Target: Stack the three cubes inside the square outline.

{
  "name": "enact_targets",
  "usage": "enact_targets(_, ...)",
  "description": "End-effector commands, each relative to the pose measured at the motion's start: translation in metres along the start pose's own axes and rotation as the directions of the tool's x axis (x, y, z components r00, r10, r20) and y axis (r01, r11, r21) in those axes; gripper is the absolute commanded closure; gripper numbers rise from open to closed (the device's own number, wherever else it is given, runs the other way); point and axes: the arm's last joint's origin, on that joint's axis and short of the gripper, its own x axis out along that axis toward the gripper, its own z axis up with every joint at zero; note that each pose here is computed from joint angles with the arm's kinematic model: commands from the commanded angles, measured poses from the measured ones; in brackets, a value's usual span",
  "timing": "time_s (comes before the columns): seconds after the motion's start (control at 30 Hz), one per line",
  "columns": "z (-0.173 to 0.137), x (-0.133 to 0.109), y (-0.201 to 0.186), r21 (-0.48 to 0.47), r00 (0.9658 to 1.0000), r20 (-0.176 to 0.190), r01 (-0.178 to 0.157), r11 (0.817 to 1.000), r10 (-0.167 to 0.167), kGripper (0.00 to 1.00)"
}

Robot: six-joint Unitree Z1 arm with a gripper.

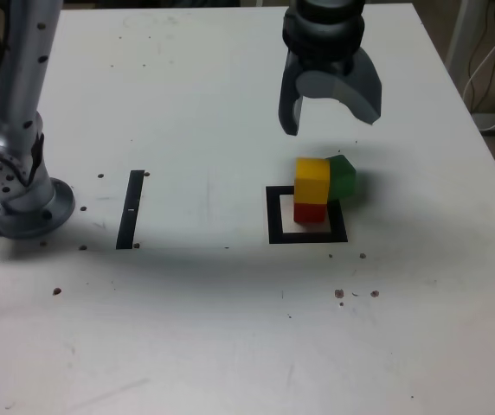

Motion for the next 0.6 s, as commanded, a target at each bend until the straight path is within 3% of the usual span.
enact_targets(0.0,0.007,0.005,0.001,0.004,1.0,0.007,0.005,1.0,-0.006,0.01)
enact_targets(0.33,0.026,0.025,-0.006,0.034,0.9988,0.004,0.048,0.998,-0.048,0.01)
enact_targets(0.57,0.033,0.04,-0.01,0.053,0.9965,-0.027,0.081,0.995,-0.079,0.03)
